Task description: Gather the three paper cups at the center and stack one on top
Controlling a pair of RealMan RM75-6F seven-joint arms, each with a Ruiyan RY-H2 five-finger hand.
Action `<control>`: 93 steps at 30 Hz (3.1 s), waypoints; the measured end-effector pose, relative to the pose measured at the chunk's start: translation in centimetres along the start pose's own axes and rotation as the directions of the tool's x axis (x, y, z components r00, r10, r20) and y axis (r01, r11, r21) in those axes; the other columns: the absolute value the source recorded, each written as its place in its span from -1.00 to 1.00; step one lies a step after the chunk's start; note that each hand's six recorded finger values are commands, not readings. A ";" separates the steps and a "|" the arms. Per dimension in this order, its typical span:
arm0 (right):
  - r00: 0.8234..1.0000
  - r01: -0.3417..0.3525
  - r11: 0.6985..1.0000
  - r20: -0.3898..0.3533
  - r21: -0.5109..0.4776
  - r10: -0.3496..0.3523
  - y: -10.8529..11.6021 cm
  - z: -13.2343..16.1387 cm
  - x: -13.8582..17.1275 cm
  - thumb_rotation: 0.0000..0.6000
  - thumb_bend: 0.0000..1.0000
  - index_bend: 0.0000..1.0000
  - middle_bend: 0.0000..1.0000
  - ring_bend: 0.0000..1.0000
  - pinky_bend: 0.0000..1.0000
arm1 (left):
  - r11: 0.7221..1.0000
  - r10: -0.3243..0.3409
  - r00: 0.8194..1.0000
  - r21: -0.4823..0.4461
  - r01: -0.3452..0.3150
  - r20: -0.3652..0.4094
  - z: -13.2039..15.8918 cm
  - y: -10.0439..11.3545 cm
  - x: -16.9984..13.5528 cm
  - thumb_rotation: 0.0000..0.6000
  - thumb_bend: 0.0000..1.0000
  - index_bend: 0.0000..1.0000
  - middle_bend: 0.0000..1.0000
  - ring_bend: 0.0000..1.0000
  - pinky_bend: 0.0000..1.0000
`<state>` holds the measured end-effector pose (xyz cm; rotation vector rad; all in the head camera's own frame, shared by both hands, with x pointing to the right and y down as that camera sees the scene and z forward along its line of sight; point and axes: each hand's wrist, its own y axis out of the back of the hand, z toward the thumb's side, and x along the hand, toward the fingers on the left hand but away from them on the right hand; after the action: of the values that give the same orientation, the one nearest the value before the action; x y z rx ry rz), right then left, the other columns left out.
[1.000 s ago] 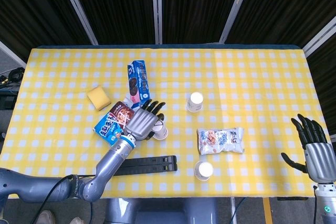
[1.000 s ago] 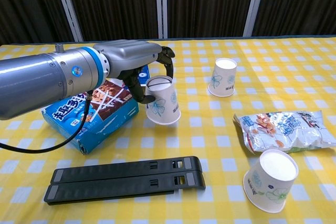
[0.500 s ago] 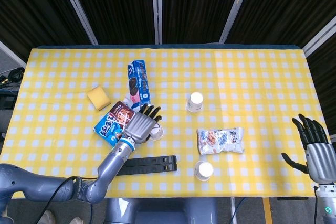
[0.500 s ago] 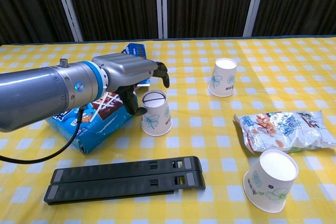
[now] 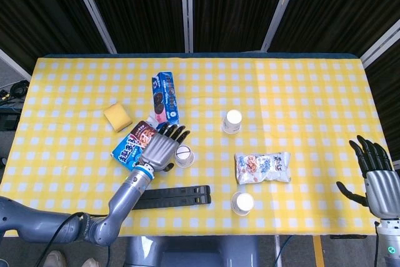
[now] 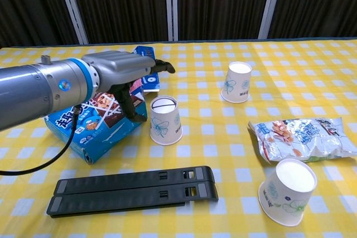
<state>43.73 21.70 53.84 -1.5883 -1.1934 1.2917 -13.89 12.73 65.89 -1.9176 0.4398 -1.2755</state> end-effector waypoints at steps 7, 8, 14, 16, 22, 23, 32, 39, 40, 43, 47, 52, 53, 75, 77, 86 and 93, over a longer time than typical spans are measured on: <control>1.000 -0.006 1.000 -0.002 0.013 0.006 -0.2 0.1 -0.1 1.00 -0.79 -1.00 -1.00 -1.00 -1.00 | 0.989 0.139 0.989 -0.047 -0.142 -0.057 -4.2 2.3 -3.9 1.00 -0.46 -1.00 -1.00 -1.00 -1.00; 1.000 -0.007 1.000 -0.004 0.016 0.007 -0.3 0.2 -0.1 1.00 -0.79 -1.00 -1.00 -1.00 -1.00 | 0.985 0.161 0.984 -0.047 -0.164 -0.071 -5.1 2.5 -4.7 1.00 -0.46 -1.00 -1.00 -1.00 -1.00; 0.999 -0.026 0.999 -0.021 0.033 0.026 -0.7 0.9 0.1 1.00 -0.79 -1.00 -1.00 -1.00 -1.00 | 0.962 0.256 0.956 -0.054 -0.266 -0.146 -10.9 2.4 -11.3 1.00 -0.46 -1.00 -1.00 -1.00 -1.00; 0.999 -0.041 0.999 -0.030 0.034 0.042 -0.9 1.1 0.2 1.00 -0.78 -0.99 -1.00 -1.00 -1.00 | 0.954 0.277 0.947 -0.071 -0.291 -0.164 -12.3 1.9 -13.5 1.00 -0.46 -1.00 -1.00 -1.00 -1.00; 0.988 -0.132 0.990 -0.073 0.050 0.135 -1.4 1.3 1.1 1.00 -0.70 -0.80 -1.00 -1.00 -1.00 | 0.938 0.319 0.926 -0.076 -0.339 -0.203 -15.9 0.0 -18.2 1.00 -0.46 -1.00 -1.00 -1.00 -1.00; 0.985 -0.145 0.988 -0.084 0.048 0.149 -1.4 1.4 1.2 1.00 -0.69 -0.79 -1.00 -1.00 -1.00 | 0.937 0.321 0.923 -0.071 -0.342 -0.209 -16.4 -0.2 -18.6 1.00 -0.47 -1.00 -1.00 -1.00 -1.00; 0.885 -0.394 0.919 -0.271 -0.007 0.378 -3.0 5.2 4.6 1.00 -0.69 -0.79 -1.00 -1.00 -1.00 | 0.932 0.327 0.915 -0.081 -0.354 -0.235 -18.7 -1.9 -20.5 1.00 -0.50 -1.00 -1.00 -1.00 -1.00; 0.788 -0.532 0.846 -0.359 0.012 0.500 -5.7 8.5 5.9 1.00 -0.68 -0.79 -1.00 -1.00 -1.00 | 0.917 0.350 0.902 -0.103 -0.385 -0.251 -19.5 -1.5 -21.4 1.00 -0.50 -1.00 -1.00 -1.00 -1.00; 0.780 -0.538 0.843 -0.370 0.017 0.505 -6.2 9.1 6.0 1.00 -0.66 -0.79 -1.00 -1.00 -1.00 | 0.916 0.353 0.901 -0.104 -0.388 -0.253 -19.5 -1.4 -21.5 1.00 -0.50 -1.00 -1.00 -1.00 -1.00; 0.760 -0.554 0.832 -0.390 0.030 0.520 -7.7 10.7 5.9 1.00 -0.61 -0.79 -1.00 -1.00 -1.00 | 0.913 0.356 0.899 -0.110 -0.393 -0.257 -19.6 -1.2 -21.6 1.00 -0.50 -1.00 -1.00 -1.00 -1.00; 0.762 -0.553 0.833 -0.390 0.026 0.517 -8.8 12.0 4.9 1.00 -0.57 -0.78 -1.00 -1.00 -1.00 | 0.914 0.352 0.899 -0.112 -0.390 -0.260 -19.8 -1.2 -21.6 1.00 -0.50 -1.00 -1.00 -1.00 -1.00; 0.771 -0.545 0.838 -0.391 0.004 0.503 -9.5 13.0 3.7 1.00 -0.51 -0.68 -1.00 -1.00 -1.00 | 0.914 0.350 0.900 -0.117 -0.389 -0.261 -19.9 -1.2 -21.5 1.00 -0.50 -1.00 -1.00 -1.00 -1.00; 0.771 -0.546 0.838 -0.390 0.002 0.504 -9.6 13.1 3.6 1.00 -0.49 -0.66 -1.00 -1.00 -1.00 | 0.914 0.349 0.900 -0.118 -0.389 -0.260 -19.9 -1.2 -21.5 1.00 -0.50 -1.00 -1.00 -1.00 -1.00; 0.742 -0.597 0.802 -0.376 0.005 0.555 -12.5 14.6 1.7 1.00 -0.42 -0.67 -1.00 -1.00 -1.00 | 0.917 0.334 0.905 -0.133 -0.377 -0.264 -20.3 -1.3 -21.1 1.00 -0.50 -1.00 -1.00 -1.00 -1.00; 0.741 -0.599 0.801 -0.378 0.003 0.555 -12.6 14.8 1.8 1.00 -0.43 -0.67 -1.00 -1.00 -1.00 | 0.917 0.333 0.905 -0.134 -0.376 -0.264 -20.3 -1.3 -21.0 1.00 -0.50 -1.00 -1.00 -1.00 -1.00; 0.729 -0.612 0.791 -0.400 -0.017 0.555 -13.4 16.3 1.8 1.00 -0.43 -0.61 -1.00 -1.00 -1.00 | 0.917 0.328 0.905 -0.140 -0.374 -0.271 -20.5 -1.4 -21.0 1.00 -0.50 -1.00 -1.00 -1.00 -1.00; 0.726 -0.620 0.784 -0.401 -0.032 0.558 -14.2 17.1 1.3 1.00 -0.42 -0.51 -1.00 -1.00 -1.00 | 0.916 0.326 0.905 -0.144 -0.374 -0.273 -20.7 -1.3 -20.9 1.00 -0.50 -1.00 -1.00 -1.00 -1.00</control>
<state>24.27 26.85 63.31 -2.3432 -0.5650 1.1920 -41.60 18.65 57.96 -1.7342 1.0245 -1.2623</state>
